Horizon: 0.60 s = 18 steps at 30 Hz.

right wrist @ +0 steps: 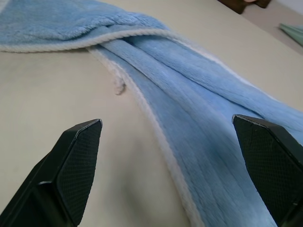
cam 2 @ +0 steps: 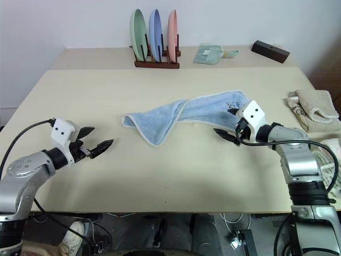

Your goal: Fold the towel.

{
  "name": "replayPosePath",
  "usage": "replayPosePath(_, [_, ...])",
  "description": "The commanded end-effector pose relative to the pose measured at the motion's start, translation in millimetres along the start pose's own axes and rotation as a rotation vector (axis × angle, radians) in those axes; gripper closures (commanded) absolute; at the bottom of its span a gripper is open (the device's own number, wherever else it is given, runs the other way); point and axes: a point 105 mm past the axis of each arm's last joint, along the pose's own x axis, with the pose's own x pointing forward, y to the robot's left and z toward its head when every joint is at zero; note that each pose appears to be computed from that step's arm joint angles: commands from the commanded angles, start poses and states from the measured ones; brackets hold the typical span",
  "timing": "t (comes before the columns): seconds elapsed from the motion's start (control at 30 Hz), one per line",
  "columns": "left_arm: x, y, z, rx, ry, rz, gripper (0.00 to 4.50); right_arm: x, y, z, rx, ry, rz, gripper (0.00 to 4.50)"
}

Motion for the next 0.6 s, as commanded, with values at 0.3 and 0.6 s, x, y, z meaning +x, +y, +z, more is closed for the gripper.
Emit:
replayPosePath(0.3, [-3,3,18,0.054,-0.05,0.017,0.02,9,1,22,-0.051,-0.065,-0.003,0.0])
replayPosePath(0.6, [6,2,25,0.069,-0.06,-0.017,0.02,6,2,19,-0.044,-0.067,-0.024,0.0])
